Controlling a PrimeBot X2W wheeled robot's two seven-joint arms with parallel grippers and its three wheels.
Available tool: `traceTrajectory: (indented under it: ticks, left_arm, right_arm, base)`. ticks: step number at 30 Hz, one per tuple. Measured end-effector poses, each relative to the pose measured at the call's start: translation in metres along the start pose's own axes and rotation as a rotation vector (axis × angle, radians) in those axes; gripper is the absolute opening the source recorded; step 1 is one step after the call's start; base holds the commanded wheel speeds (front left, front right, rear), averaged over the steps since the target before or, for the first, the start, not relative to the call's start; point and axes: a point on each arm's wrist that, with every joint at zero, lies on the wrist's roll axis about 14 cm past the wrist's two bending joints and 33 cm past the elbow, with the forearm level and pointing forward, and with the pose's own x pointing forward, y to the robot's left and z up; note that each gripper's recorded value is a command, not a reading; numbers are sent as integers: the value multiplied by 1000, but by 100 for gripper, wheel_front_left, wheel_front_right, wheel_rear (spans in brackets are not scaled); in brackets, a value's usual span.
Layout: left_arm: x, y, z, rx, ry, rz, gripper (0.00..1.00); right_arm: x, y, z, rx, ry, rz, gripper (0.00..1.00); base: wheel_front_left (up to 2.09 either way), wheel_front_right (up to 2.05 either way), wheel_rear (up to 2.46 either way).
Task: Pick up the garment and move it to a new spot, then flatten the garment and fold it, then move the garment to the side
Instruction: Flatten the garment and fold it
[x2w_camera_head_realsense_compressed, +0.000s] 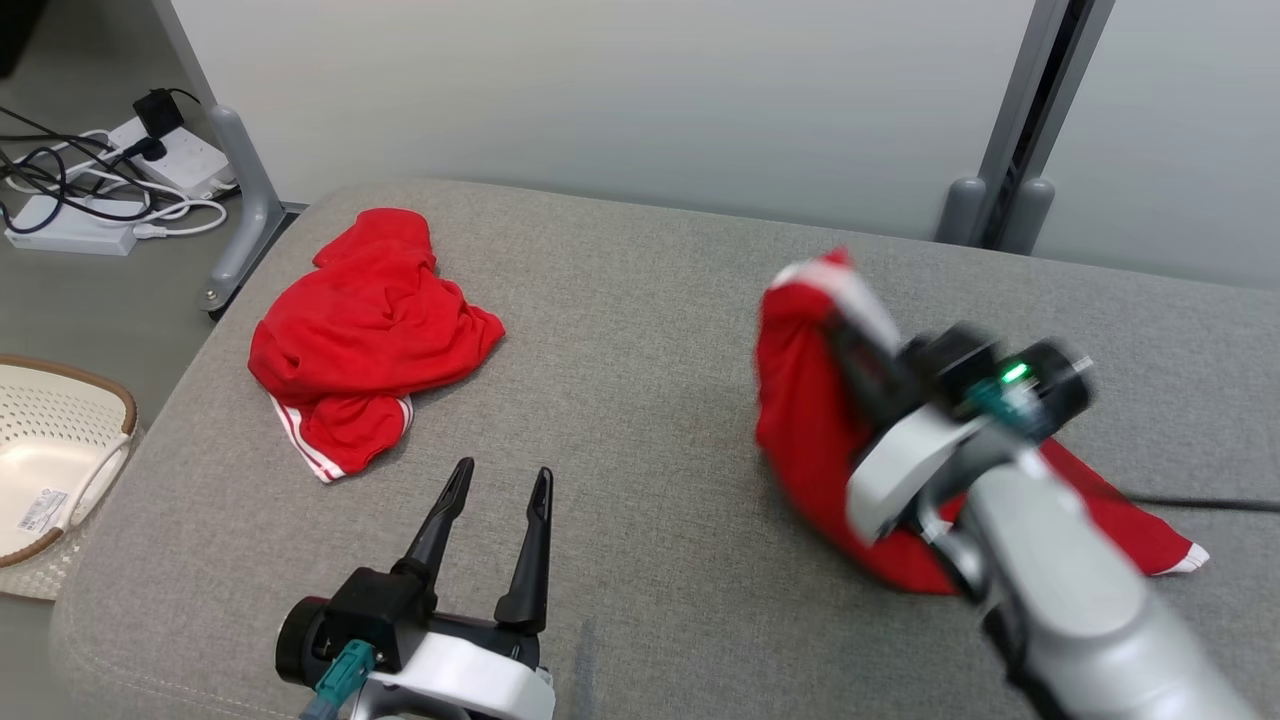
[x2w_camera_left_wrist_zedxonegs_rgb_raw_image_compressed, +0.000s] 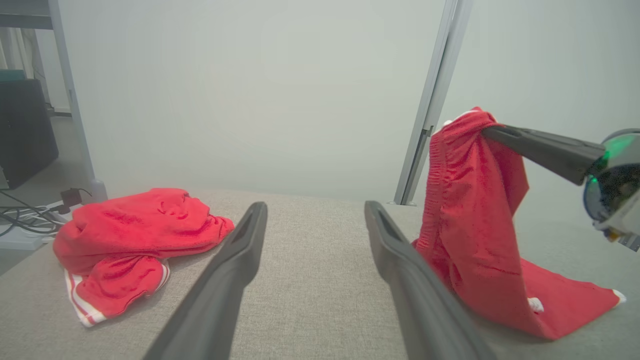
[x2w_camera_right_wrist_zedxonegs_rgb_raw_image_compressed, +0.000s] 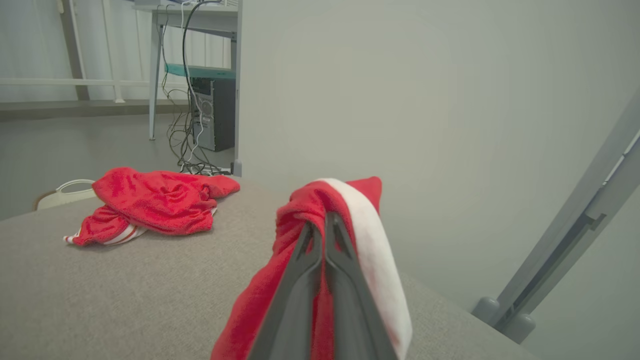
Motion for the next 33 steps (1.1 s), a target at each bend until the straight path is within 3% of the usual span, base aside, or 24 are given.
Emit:
traceTrajectory:
  ticks: [3, 4, 5, 6, 11, 15, 23, 29, 33]
  left_arm:
    - [0, 1, 2, 1, -5, 6, 100]
    - [0, 1, 2, 1, -5, 6, 100]
    - [0, 2, 2, 1, -5, 6, 100]
    - [0, 2, 2, 1, -6, 6, 100]
    - [1, 1, 2, 1, -8, 5, 100]
    - [3, 1, 3, 3, -10, 3, 100]
    - [5, -5, 6, 7, -24, -20, 100]
    - [11, -12, 10, 6, -38, -45, 100]
    - [16, -16, 11, 3, -42, -57, 100]
  right_arm:
    - [-10, 43, -37, -2, 112, 113, 0]
    - [-10, 43, -37, -2, 112, 113, 0]
    - [-21, 61, -62, -1, 196, 163, 27]
    - [-25, 67, -71, 3, 226, 180, 100]
    - [-36, 92, -87, 66, 301, 237, 100]
    - [-38, 71, -87, 49, 315, 203, 100]
    - [-52, -4, -73, 87, 283, 3, 100]
    - [-76, -76, -28, 158, 94, -226, 100]
    - [-110, -86, -37, 215, 59, -337, 100]
  base:
    - [0, 0, 0]
    - [0, 0, 0]
    - [0, 0, 0]
    - [0, 0, 0]
    - [0, 0, 0]
    - [0, 0, 0]
    - [0, 0, 0]
    - [0, 0, 0]
    - [0, 0, 0]
